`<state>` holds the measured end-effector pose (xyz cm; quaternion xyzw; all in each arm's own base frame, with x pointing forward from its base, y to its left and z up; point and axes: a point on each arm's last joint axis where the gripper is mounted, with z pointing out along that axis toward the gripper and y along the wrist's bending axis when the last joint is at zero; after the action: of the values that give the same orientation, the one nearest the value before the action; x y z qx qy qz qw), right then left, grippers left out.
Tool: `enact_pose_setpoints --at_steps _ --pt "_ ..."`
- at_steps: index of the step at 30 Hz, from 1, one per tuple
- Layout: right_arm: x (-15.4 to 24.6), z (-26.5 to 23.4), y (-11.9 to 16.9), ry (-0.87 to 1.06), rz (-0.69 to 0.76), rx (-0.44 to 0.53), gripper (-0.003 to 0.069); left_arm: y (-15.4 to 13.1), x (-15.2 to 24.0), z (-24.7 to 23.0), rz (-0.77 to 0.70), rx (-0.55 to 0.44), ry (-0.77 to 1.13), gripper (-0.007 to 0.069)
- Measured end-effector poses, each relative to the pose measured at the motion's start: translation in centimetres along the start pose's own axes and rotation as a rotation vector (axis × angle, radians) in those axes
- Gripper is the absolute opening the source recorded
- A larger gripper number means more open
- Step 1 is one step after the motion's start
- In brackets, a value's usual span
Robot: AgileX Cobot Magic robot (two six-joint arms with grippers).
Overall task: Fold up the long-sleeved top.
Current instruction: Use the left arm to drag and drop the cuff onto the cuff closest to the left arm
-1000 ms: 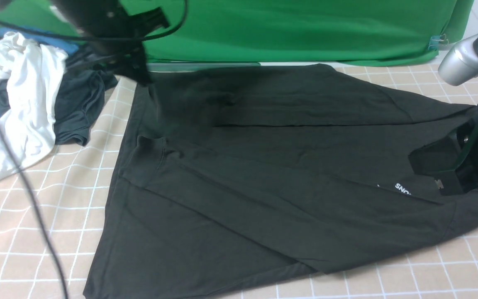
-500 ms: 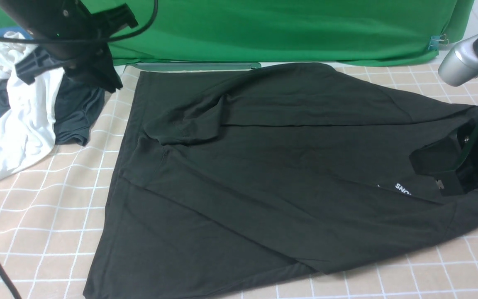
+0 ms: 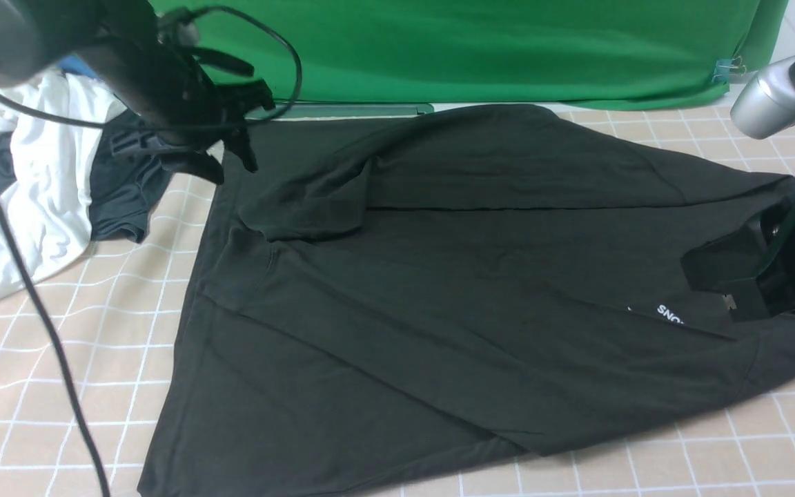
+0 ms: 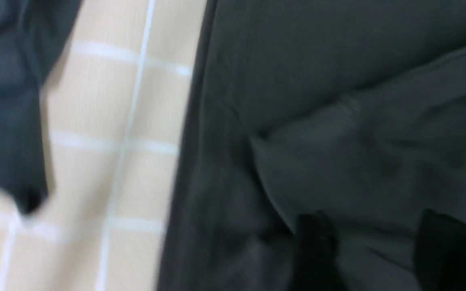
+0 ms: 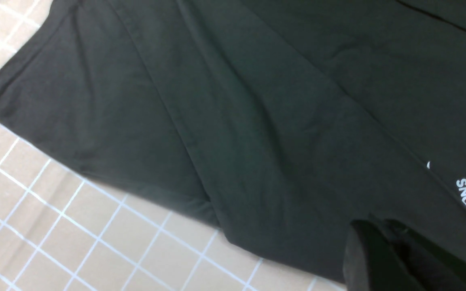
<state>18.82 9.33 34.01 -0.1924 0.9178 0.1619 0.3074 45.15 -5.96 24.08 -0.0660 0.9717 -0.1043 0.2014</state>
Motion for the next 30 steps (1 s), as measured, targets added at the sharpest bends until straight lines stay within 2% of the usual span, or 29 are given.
enact_pose_setpoints --at_steps 5,8,15,19,27,30 --pt "0.0 0.0 0.0 0.000 0.008 0.000 0.0039 0.5 -0.6 3.7 0.129 -0.012 -0.031 0.0503" --pt "0.0 0.0 0.0 0.000 0.010 0.000 0.0045 0.7 -0.8 5.2 0.202 -0.014 -0.054 0.0538" --pt "0.0 0.0 0.0 -0.001 0.013 0.000 0.0058 1.1 -0.4 7.1 0.410 -0.023 -0.018 0.0545" --pt "0.0 0.0 0.0 -0.002 0.014 0.000 0.0059 1.2 0.0 7.3 0.577 -0.020 0.025 0.0545" --pt "0.0 0.0 0.0 -0.004 0.015 -0.001 0.0076 1.1 0.0 7.4 0.647 -0.018 0.016 0.0543" --pt "-0.1 0.0 0.0 -0.008 0.016 -0.001 0.0080 0.9 0.0 7.4 0.672 0.010 0.013 0.0536"
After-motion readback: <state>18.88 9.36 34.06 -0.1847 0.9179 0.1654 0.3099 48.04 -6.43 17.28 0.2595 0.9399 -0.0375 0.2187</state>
